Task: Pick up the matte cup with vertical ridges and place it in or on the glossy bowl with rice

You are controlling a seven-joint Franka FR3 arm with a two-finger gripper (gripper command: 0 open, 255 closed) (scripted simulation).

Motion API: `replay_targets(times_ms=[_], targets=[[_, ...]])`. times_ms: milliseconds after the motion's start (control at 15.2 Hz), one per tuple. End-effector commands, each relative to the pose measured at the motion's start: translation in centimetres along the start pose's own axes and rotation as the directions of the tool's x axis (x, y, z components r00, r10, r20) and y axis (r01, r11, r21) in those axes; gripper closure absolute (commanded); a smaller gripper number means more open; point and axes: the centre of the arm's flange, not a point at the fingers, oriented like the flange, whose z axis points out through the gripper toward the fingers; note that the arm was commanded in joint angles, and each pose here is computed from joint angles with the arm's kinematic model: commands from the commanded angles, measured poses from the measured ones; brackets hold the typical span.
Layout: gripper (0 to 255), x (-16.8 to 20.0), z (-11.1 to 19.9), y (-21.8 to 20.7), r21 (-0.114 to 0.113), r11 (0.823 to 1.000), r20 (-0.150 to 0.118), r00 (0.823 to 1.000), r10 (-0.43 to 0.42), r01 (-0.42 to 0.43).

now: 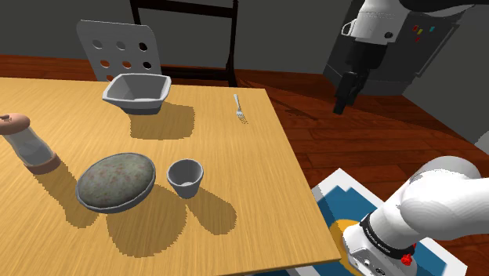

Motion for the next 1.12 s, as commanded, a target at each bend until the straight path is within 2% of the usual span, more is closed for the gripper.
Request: replay_targets(times_ms=[0,1056], targets=[[0,0.0,0.0,0.0,0.0,1.0,0.0,1.0,0.0,0.0],[0,10.6,9.5,-14.0,0.045,0.998,-0.083,0.995,0.047,-0.043]])
